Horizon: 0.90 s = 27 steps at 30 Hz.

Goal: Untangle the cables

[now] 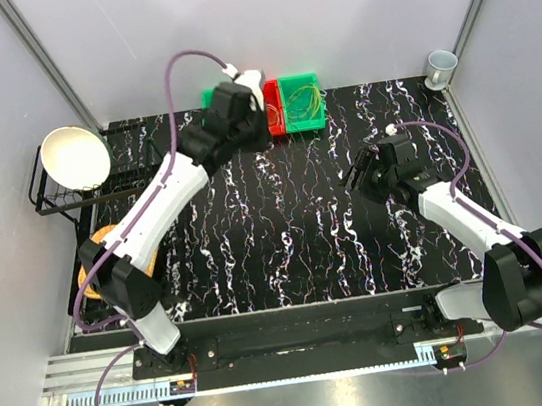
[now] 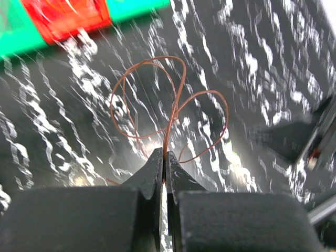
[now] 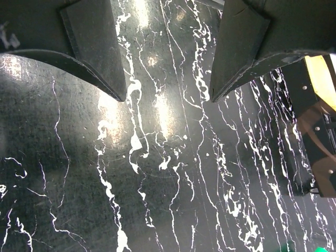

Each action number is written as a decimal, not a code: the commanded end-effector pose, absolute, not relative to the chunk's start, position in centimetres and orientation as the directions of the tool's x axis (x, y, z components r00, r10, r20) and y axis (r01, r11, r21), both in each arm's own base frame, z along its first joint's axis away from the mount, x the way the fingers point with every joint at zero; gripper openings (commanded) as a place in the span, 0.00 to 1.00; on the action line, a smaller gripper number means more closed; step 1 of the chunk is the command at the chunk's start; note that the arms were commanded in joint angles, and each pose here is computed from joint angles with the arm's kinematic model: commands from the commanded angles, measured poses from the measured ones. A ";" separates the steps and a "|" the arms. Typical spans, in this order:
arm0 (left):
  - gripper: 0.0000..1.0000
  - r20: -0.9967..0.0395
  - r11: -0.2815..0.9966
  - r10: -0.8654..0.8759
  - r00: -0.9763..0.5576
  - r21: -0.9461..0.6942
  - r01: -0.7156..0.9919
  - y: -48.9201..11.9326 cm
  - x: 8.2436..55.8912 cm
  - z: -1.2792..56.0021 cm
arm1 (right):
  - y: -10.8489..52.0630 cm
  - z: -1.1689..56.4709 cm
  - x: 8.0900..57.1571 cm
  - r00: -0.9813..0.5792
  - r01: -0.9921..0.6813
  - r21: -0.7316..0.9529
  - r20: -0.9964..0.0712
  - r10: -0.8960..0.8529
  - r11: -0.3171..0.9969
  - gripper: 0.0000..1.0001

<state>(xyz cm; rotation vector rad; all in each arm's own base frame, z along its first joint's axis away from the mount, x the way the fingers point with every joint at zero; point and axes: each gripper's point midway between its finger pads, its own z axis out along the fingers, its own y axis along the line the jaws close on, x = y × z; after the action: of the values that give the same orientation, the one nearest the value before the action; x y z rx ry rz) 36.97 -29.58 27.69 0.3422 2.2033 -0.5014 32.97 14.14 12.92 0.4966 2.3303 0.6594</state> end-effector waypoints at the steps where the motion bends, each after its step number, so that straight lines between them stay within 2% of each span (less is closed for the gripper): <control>1: 0.00 -0.832 0.881 0.012 -0.554 -0.253 0.399 -28.2 40.9 32.2 | 13.8 14.4 33.8 -0.669 0.146 0.595 -0.529 0.522 0.791 0.71; 11: 0.00 -0.867 0.928 -0.127 -0.481 -0.275 0.250 -22.5 50.2 34.5 | 15.0 13.1 33.2 -0.719 0.115 0.619 -0.487 0.495 0.777 0.71; 17: 0.00 -0.908 0.921 -0.209 -0.363 -0.308 0.240 -20.1 55.1 36.0 | 15.4 12.4 33.2 -0.732 0.111 0.628 -0.472 0.490 0.770 0.71; 27: 0.00 -0.908 0.918 -0.293 -0.300 -0.355 0.178 -17.1 61.5 31.9 | 15.7 11.0 33.2 -0.753 0.110 0.624 -0.455 0.475 0.774 0.70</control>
<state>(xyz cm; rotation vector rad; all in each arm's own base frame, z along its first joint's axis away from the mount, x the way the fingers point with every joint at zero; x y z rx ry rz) 58.59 -16.95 30.39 -0.0731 1.9584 -0.4190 32.56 15.41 10.67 0.4660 2.3810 0.7473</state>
